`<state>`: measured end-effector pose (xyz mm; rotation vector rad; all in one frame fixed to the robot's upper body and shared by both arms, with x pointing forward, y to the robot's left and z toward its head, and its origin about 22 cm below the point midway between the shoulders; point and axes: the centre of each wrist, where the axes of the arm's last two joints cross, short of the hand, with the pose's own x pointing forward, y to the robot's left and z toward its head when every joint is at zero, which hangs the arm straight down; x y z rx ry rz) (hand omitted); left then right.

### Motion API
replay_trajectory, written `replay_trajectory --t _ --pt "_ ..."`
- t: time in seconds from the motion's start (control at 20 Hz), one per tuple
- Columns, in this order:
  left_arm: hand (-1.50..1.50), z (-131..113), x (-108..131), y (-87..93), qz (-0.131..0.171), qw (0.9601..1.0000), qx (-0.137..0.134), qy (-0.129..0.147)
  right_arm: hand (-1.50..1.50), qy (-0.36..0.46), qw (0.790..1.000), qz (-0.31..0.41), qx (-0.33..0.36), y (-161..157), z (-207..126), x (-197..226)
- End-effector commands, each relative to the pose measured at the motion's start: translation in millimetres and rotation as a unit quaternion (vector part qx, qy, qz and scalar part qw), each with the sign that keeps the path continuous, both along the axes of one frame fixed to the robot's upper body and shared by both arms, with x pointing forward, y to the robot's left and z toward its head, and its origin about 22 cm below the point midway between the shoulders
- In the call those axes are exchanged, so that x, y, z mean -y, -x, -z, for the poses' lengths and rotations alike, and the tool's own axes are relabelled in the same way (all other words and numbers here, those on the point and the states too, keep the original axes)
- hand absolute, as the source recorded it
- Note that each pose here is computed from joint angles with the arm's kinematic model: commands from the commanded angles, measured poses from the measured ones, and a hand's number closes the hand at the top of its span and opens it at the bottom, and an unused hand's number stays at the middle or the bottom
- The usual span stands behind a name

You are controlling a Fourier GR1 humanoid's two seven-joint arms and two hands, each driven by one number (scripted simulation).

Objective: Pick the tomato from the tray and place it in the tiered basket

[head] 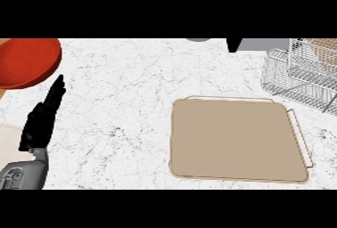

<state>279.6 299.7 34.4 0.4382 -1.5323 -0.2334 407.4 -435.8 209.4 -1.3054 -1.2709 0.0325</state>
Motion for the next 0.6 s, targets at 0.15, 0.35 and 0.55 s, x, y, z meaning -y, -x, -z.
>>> replay_trajectory --t 0.15,0.35,0.55 --pt "0.0 -7.1 1.2 -0.7 -0.008 0.9999 0.007 0.005 -1.5 -0.063 0.997 0.053 0.009 38.9 -30.8 49.5" --pt "0.0 8.2 -2.3 4.4 -0.024 0.9997 0.004 -0.005 -1.5 -0.102 0.994 0.05 -0.003 67.6 -32.0 69.8" --pt "0.0 -5.3 -18.5 2.6 -0.025 0.9997 -0.005 -0.005 -1.5 -0.107 0.994 0.032 0.01 117.5 -15.5 104.2"
